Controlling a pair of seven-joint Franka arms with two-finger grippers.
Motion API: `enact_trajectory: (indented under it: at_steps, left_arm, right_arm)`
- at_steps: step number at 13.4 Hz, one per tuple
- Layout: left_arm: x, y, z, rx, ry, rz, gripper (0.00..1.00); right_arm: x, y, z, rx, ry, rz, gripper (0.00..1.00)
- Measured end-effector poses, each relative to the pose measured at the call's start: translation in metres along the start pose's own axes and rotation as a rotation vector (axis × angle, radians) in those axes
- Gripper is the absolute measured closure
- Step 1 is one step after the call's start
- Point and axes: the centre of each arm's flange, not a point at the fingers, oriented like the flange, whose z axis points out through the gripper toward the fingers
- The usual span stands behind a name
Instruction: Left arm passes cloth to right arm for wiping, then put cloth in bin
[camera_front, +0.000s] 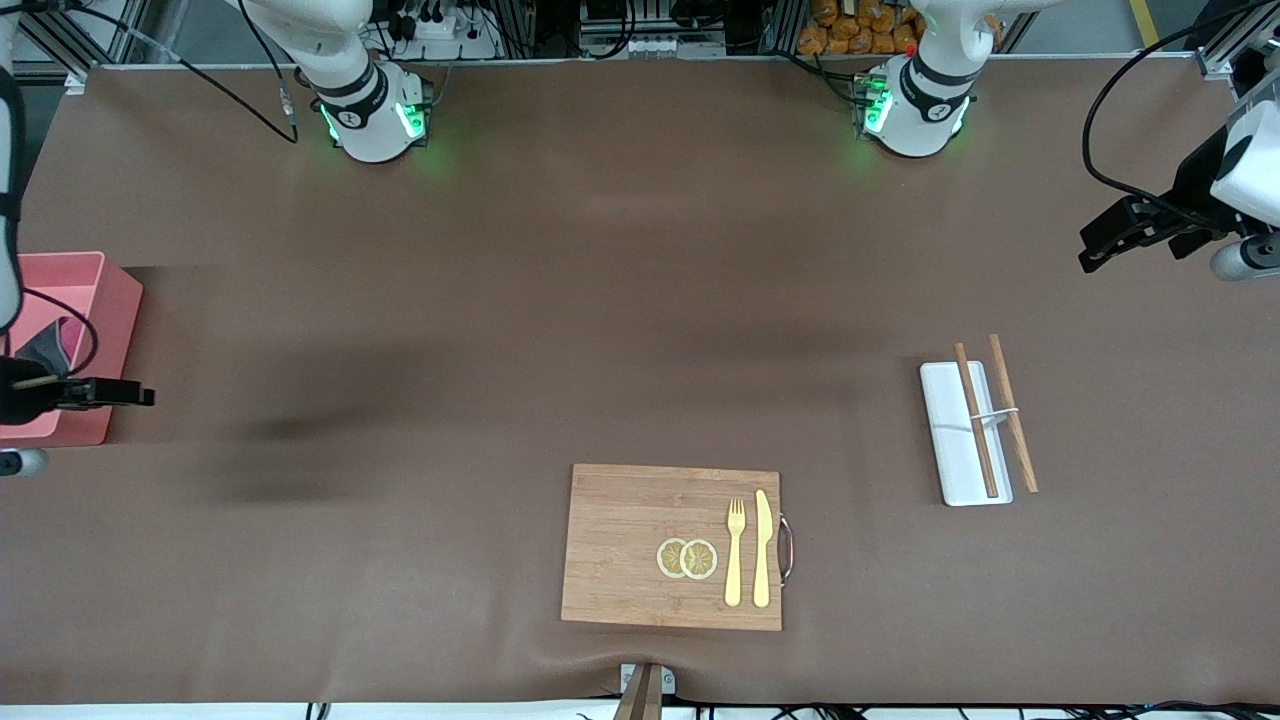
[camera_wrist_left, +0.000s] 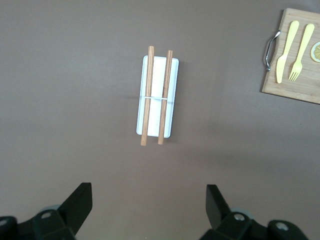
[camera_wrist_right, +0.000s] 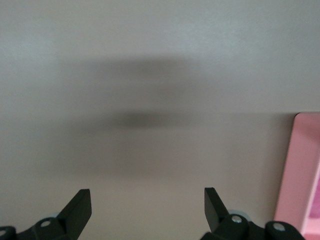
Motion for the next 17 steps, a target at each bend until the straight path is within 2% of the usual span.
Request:
enact_trajectory:
  at_steps: [5,8,10,12,14,17]
  left_arm:
    - [0.0,0.0,0.001,0.0,-0.001,-0.001,0.0]
    - [0.0,-0.001,0.001,0.0,-0.002,-0.001,0.0]
    - [0.0,-0.001,0.001,0.0,-0.002,-0.001,0.0]
    - [0.0,-0.001,0.001,0.001,-0.002,-0.001,0.0]
    - [0.0,-0.001,0.001,0.001,-0.002,-0.001,0.0]
    - [0.0,-0.001,0.001,0.001,-0.003,-0.001,0.0]
  right_arm:
    - [-0.014,-0.132,-0.028,-0.038,0.01,0.123,0.0]
    - [-0.037,-0.169,-0.045,0.005,0.018,0.149,0.0]
    - [-0.059,-0.191,-0.059,0.006,0.034,0.164,0.0]
    - [-0.077,-0.195,-0.08,0.006,0.082,0.17,0.0]
    - [-0.096,-0.181,-0.101,0.012,0.163,0.163,0.0]
    - [-0.118,-0.177,-0.11,0.009,0.201,0.153,0.0]
